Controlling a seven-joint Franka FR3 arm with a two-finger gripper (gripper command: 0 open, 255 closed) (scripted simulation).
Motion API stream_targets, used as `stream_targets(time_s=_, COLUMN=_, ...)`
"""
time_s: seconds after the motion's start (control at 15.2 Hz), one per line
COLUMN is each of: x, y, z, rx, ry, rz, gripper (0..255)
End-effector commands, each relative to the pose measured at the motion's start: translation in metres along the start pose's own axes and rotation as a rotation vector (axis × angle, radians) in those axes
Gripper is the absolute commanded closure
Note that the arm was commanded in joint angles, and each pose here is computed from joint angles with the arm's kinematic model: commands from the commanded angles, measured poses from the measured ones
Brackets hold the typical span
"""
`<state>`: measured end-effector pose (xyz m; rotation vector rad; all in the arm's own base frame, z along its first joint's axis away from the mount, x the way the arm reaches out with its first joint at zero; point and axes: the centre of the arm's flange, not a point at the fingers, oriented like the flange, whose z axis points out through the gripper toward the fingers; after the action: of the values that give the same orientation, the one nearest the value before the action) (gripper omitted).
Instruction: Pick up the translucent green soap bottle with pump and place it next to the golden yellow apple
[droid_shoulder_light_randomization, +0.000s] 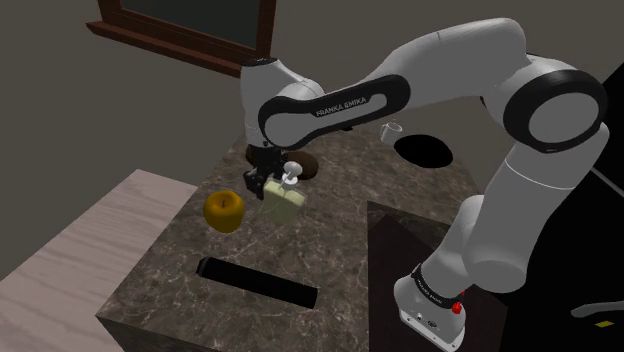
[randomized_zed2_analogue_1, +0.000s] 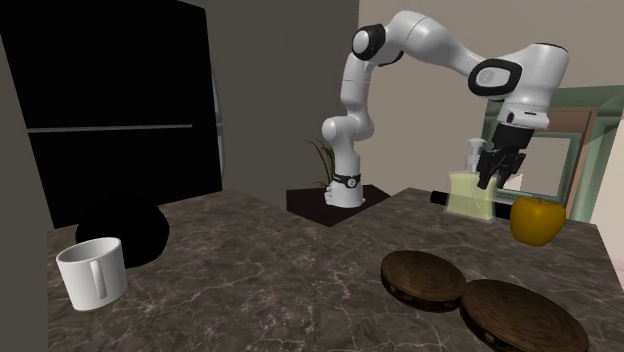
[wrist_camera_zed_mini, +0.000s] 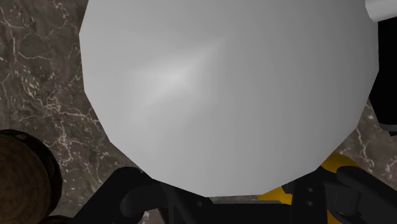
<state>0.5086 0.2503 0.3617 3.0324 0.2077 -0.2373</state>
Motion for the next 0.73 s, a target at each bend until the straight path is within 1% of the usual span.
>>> stream_targets(time_s=0.0, x=0.003, y=-0.002, z=0.010, rx=0.000, ry=0.001, rz=0.000, gripper=255)
stream_targets(time_s=0.26, x=0.007, y=-0.004, z=0.032, rx=0.000, ry=0.001, rz=0.000, gripper=255)
stream_targets(time_s=0.66, x=0.007, y=-0.004, z=0.032, rx=0.000, ry=0.001, rz=0.000, gripper=255)
